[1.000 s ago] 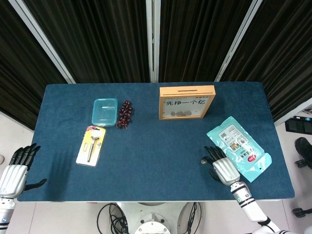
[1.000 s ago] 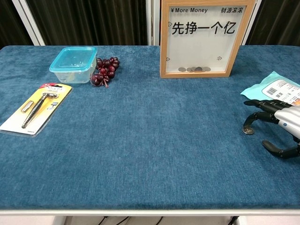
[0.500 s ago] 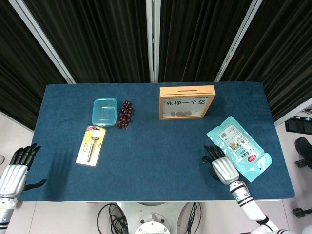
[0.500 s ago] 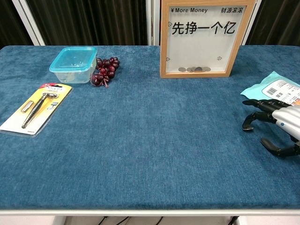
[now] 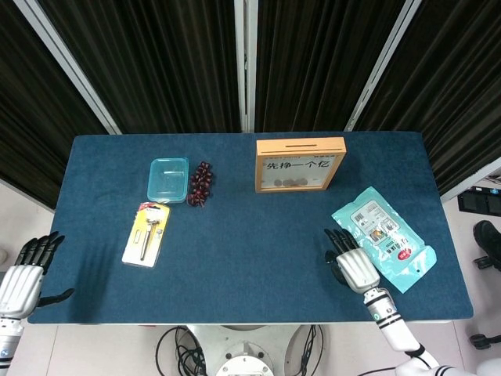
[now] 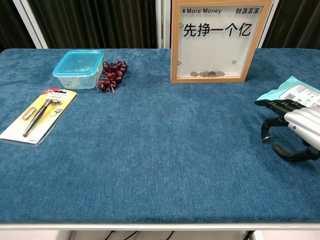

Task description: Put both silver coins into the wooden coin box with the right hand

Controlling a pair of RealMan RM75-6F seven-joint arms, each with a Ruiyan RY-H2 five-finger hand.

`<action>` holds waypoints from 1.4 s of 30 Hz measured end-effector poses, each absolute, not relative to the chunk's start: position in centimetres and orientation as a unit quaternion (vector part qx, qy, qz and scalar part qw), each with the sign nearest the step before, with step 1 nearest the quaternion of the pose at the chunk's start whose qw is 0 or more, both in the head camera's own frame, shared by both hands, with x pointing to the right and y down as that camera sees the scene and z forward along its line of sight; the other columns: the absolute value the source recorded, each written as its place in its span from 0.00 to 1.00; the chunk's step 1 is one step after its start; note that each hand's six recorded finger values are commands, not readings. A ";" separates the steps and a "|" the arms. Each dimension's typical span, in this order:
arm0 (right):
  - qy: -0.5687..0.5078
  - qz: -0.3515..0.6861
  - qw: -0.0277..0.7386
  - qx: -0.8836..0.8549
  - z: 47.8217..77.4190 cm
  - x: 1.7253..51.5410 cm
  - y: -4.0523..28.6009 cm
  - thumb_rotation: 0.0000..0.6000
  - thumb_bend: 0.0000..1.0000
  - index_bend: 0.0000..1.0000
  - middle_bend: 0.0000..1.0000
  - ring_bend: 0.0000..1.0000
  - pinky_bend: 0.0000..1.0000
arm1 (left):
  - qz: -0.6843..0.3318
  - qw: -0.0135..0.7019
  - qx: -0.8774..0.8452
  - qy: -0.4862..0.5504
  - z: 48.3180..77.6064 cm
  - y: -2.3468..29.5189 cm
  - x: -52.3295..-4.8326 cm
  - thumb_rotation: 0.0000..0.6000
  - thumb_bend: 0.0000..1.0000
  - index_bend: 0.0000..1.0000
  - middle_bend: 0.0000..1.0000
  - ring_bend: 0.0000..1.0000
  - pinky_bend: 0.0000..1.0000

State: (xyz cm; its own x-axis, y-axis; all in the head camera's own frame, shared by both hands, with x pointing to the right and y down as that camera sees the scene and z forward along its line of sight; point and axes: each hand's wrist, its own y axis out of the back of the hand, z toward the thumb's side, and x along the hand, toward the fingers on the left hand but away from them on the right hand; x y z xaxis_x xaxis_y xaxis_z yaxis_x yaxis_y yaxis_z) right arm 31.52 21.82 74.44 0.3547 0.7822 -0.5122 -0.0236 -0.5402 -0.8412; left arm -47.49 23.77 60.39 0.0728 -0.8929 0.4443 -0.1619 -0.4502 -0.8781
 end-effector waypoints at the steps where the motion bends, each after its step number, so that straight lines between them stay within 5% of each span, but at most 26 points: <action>1: -0.264 0.503 0.403 -0.718 74.5 31.5 21.8 1.00 0.36 0.55 0.01 0.00 0.00 | -0.547 0.333 -0.652 0.405 60.4 23.8 -47.6 1.00 0.03 0.00 0.00 0.00 0.00; 16: -0.260 0.497 0.429 -0.708 74.5 30.9 21.6 1.00 0.33 0.59 0.01 0.00 0.00 | -0.540 0.332 -0.654 0.412 60.2 24.1 -48.1 1.00 0.04 0.00 0.00 0.00 0.00; 42: -0.249 0.473 0.430 -0.727 73.8 30.7 21.9 1.00 0.33 0.50 0.01 0.00 0.00 | -0.539 0.337 -0.655 0.408 60.0 24.1 -47.7 1.00 0.04 0.00 0.00 0.00 0.00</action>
State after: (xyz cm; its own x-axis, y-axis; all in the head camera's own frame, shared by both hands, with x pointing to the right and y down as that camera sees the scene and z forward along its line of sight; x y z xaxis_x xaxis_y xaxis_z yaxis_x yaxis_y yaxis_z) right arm 30.70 21.93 73.77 0.4287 0.7697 -0.4731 -0.0443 -0.5051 -0.8619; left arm -47.68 24.06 60.00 0.0851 -0.8982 0.4312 -0.1712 -0.4395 -0.8818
